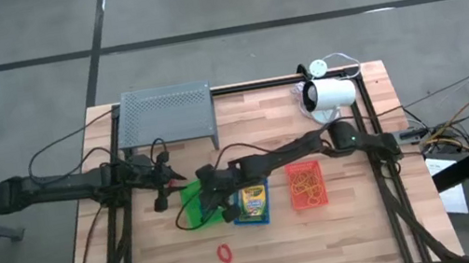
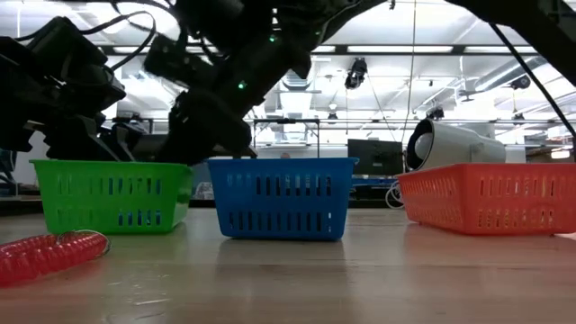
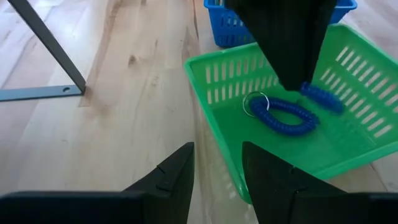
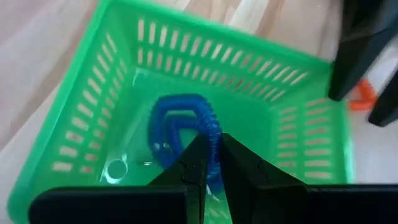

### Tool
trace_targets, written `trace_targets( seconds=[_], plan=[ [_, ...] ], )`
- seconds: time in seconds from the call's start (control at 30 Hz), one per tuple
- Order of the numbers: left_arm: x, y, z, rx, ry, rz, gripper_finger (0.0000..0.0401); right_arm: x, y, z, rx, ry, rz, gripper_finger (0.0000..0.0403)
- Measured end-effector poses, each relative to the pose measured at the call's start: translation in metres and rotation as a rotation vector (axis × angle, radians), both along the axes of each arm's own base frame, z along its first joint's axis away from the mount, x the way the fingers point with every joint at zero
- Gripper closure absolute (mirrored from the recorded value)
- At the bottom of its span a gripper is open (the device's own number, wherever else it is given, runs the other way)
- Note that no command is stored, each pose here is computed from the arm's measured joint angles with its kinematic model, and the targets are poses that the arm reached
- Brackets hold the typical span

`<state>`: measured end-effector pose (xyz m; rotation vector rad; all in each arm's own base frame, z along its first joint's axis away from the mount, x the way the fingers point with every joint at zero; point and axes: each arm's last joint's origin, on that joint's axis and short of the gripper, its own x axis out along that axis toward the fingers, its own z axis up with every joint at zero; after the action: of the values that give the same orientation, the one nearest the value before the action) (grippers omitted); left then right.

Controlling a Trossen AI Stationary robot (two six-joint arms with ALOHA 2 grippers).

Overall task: Pick & Place Office Desk Supplies
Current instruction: Put the blue spring keychain into the green bin, then put the orange spring keychain into the green bin

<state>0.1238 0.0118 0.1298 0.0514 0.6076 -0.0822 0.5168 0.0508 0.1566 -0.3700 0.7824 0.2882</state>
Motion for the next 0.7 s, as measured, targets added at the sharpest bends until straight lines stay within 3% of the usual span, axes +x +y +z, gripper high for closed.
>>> trace_targets(
  seconds=[0.23,0.7],
  plan=[
    [0.000,0.000,0.000,-0.001,0.004,0.000,0.0263,0.008,-0.001,0.009,0.011,0.001,-0.015,0.0367],
    [0.000,0.000,0.000,0.000,0.004,0.000,0.0263,0.005,-0.001,0.001,0.022,0.011,-0.026,0.0310]
  ],
)
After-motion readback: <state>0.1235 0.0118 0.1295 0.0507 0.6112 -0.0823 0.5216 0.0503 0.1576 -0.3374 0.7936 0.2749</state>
